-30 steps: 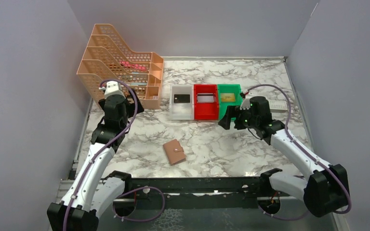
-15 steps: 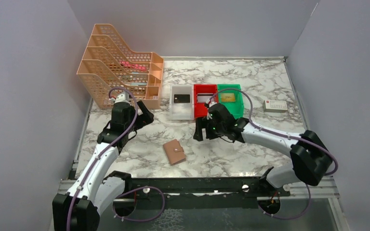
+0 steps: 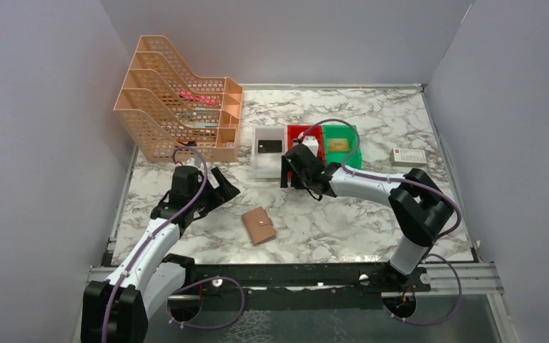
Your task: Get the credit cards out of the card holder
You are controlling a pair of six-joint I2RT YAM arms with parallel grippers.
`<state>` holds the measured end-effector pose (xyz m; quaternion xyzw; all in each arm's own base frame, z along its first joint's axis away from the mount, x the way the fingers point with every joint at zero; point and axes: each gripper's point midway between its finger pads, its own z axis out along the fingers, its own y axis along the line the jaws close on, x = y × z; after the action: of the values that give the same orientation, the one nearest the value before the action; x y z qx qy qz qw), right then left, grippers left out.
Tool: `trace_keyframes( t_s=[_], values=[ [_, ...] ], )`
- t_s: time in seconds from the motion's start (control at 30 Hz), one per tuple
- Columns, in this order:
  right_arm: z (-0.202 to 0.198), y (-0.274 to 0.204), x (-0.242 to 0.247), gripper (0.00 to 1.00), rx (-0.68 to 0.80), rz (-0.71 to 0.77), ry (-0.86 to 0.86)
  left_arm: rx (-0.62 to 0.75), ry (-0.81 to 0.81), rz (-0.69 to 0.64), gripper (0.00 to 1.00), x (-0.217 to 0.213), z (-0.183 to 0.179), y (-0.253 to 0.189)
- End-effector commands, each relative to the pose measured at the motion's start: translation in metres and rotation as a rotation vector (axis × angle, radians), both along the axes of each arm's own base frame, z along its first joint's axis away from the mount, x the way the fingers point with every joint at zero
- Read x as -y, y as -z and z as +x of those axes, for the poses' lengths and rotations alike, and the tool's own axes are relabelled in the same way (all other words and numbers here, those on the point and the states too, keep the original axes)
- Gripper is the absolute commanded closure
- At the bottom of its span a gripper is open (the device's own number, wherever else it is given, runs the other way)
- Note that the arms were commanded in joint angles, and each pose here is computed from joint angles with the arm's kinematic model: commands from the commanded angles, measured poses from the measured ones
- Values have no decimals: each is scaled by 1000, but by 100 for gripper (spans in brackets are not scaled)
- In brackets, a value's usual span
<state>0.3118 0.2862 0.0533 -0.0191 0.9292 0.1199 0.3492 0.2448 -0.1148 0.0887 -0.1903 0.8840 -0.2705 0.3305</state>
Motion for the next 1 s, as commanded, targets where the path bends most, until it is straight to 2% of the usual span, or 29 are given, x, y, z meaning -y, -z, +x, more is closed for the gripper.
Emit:
trace_keyframes(
  t_s=[0.0, 0.23, 0.37, 0.57, 0.77, 0.97],
  values=[
    [29, 0, 11, 16, 104, -115, 66, -6, 103, -102, 6, 22, -8, -3],
    [42, 12, 34, 17, 113, -174, 54, -62, 180, -96, 10, 35, -26, 15],
    [42, 6, 35, 17, 93, -148, -9, -97, 218, -72, 14, 46, -38, 25],
    [-9, -18, 3, 17, 14, 104, -218, -130, 254, -58, 18, 55, -56, 38],
    [-66, -29, -17, 17, -91, 352, -358, -134, 247, -86, 28, 56, -66, 40],
    [-108, -20, -32, 22, -198, 469, -446, -143, 271, -115, 41, 61, -72, 42]
  ],
)
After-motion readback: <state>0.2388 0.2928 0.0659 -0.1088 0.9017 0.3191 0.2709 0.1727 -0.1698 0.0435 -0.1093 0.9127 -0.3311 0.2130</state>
